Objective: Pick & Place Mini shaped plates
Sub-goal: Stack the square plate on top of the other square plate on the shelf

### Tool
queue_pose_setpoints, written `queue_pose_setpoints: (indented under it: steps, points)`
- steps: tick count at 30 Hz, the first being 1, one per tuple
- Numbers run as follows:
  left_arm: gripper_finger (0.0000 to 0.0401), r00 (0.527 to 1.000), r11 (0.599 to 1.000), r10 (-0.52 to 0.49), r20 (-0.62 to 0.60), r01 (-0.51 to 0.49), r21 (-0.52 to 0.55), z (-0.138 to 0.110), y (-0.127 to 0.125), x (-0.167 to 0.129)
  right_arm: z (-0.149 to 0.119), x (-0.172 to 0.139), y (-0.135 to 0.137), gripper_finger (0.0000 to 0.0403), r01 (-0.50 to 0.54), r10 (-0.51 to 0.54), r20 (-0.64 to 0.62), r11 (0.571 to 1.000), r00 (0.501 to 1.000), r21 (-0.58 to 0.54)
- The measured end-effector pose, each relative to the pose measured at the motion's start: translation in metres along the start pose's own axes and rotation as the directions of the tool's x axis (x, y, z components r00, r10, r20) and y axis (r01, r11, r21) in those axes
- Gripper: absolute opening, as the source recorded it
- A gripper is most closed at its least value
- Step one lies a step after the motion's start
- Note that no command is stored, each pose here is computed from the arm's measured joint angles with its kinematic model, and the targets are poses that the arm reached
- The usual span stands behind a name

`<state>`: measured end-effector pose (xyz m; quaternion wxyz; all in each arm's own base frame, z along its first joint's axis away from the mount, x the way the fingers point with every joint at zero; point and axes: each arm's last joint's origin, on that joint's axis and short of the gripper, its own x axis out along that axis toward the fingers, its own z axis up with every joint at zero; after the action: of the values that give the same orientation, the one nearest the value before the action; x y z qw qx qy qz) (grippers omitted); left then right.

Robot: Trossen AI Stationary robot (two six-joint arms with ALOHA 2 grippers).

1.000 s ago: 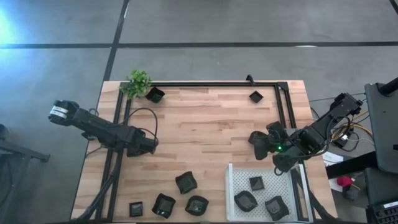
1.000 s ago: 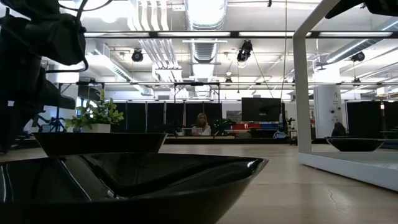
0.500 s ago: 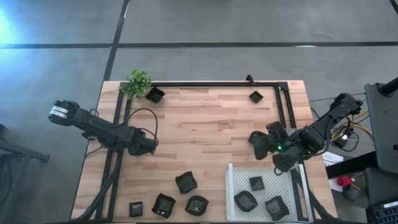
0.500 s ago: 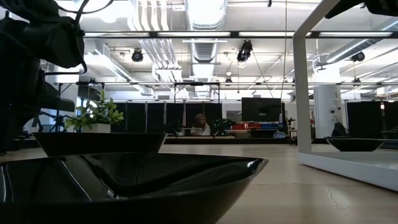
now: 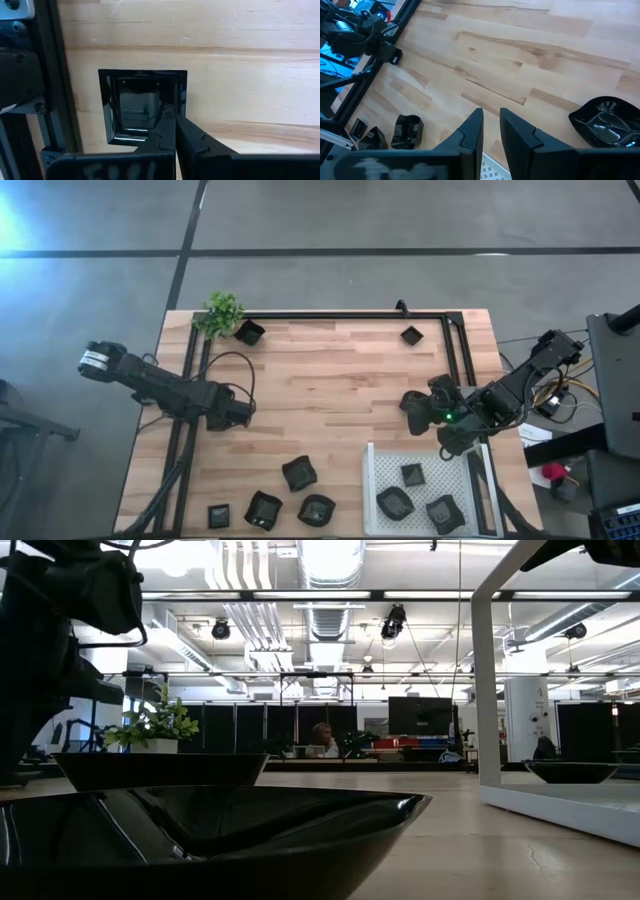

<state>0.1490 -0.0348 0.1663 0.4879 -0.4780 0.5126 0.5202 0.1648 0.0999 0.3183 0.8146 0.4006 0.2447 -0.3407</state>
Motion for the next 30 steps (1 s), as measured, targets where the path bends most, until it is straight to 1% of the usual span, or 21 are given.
queue_pose_setpoints:
  steps: [8,18,26,30]
  points:
    - [0.0005,1.000,1.000,-0.008,-0.004,0.008,0.001,-0.0002,-0.0007,0.0001,0.0000,0.0000,0.0000,0.0061,0.000,0.000,0.000,1.000,1.000,0.000]
    - [0.0057,1.000,1.000,-0.025,-0.007,0.025,-0.002,-0.0005,-0.0021,0.0010,0.0000,0.0000,0.0000,0.0061,0.000,0.000,0.001,1.000,1.000,0.000]
    - [0.0060,0.998,0.998,-0.070,0.003,0.070,0.006,-0.0008,-0.0058,0.0057,0.0000,0.0000,0.0000,0.0061,0.000,0.000,0.001,1.000,1.000,-0.001]
    - [0.0060,0.999,0.999,-0.053,0.007,0.053,0.010,-0.0001,-0.0030,0.0095,0.0000,0.0000,0.0000,0.0061,0.000,0.000,0.001,1.000,1.000,0.000]
